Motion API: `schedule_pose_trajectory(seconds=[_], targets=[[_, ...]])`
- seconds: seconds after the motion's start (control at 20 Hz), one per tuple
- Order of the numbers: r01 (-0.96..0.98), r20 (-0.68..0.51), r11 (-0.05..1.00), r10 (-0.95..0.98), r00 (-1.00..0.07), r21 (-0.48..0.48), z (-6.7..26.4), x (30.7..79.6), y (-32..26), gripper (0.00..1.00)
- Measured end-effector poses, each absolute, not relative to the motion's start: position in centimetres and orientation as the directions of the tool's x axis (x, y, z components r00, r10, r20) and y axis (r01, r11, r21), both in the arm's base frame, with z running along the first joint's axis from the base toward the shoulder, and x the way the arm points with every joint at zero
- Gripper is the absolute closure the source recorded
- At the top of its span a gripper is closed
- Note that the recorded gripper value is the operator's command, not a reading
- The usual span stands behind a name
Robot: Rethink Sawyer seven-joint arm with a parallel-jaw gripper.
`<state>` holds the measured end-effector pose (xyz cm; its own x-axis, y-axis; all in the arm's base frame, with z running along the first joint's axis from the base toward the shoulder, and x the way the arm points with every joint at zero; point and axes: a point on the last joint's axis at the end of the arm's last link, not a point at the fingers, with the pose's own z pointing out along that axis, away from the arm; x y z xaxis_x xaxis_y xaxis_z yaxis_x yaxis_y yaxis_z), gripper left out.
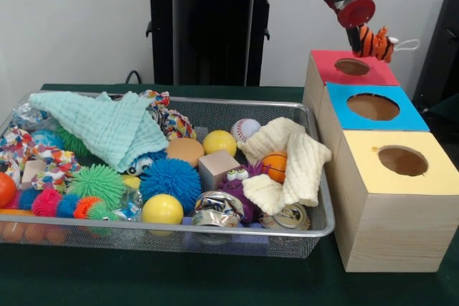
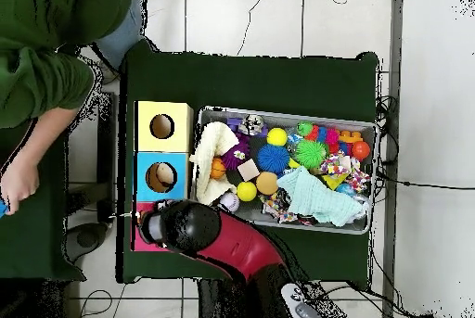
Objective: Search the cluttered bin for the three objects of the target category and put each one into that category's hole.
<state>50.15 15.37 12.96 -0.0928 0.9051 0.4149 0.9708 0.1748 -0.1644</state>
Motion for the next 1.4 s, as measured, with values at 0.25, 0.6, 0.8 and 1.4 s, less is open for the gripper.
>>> schedule_pose_trajectory(seconds=[0.25,0.6,0.8,1.4], targets=[[0.964,0.393,0.198,0.912,-0.116,-0.177,13.3,49.1,14.5,1.00],[0.956,0.358,0.204,0.926,-0.118,-0.213,12.1,47.4,13.3,1.00],[0.948,0.345,0.207,0.932,-0.115,-0.242,11.2,46.4,13.3,1.00],[0.937,0.313,0.213,0.942,-0.122,-0.277,9.7,45.0,13.8,1.00]])
